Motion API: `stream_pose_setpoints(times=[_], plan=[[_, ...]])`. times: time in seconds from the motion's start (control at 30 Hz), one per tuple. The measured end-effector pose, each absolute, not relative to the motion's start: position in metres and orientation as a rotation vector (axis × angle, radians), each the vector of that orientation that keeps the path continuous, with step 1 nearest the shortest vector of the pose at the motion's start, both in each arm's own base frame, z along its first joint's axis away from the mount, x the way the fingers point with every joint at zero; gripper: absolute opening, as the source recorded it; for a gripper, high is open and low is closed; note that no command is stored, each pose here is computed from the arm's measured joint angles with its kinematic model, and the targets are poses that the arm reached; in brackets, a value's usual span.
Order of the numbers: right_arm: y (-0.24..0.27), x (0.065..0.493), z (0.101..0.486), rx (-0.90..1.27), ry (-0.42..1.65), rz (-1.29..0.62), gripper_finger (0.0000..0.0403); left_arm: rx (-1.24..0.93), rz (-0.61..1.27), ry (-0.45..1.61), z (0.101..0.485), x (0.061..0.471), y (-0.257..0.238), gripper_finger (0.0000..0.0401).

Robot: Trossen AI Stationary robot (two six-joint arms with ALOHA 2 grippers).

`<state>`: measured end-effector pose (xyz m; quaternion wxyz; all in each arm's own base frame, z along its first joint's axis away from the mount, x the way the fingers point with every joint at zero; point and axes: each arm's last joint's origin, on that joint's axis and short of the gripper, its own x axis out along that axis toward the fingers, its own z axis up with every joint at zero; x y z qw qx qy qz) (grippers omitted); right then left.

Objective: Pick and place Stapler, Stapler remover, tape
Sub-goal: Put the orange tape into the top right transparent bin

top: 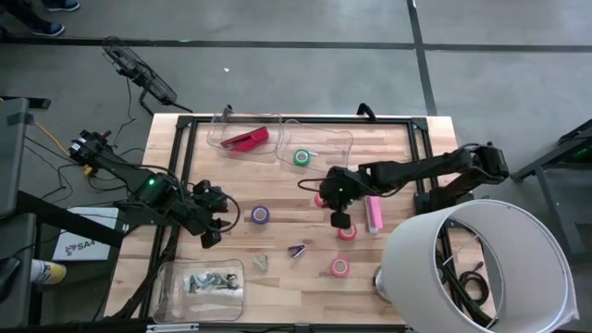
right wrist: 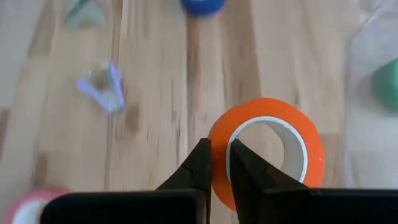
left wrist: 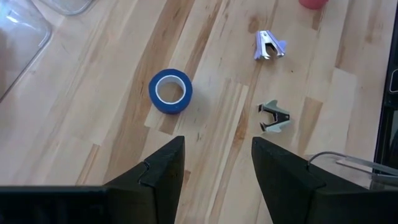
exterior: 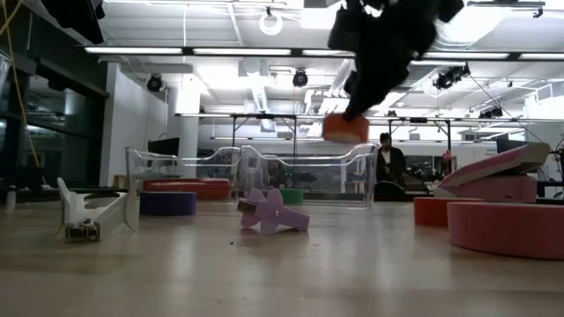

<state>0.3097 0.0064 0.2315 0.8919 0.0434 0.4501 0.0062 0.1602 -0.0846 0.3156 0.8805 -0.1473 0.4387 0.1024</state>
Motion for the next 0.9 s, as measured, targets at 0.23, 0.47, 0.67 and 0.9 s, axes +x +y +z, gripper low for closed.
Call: stream_pose_setpoints(times=[0.23, 0.47, 0.67, 0.9], plan=[[-0.007, 0.320, 0.258, 0.205, 0.834, -0.172, 0.0024, -0.304, 0.215, 0.912, 0.316, 0.160, -0.084, 0.0184], [-0.035, 0.320, 0.260, 0.396, 0.754, -0.436, 0.0024, -0.295, 0.229, 0.898, 0.316, 0.161, -0.084, 0.0184], [-0.055, 0.318, 0.259, 0.528, 0.694, -0.603, 0.0024, -0.298, 0.229, 0.898, 0.316, 0.161, -0.084, 0.0184], [-0.073, 0.324, 0.237, 0.611, 0.702, -0.697, 0.0024, -0.301, 0.228, 0.896, 0.316, 0.161, -0.084, 0.0184]])
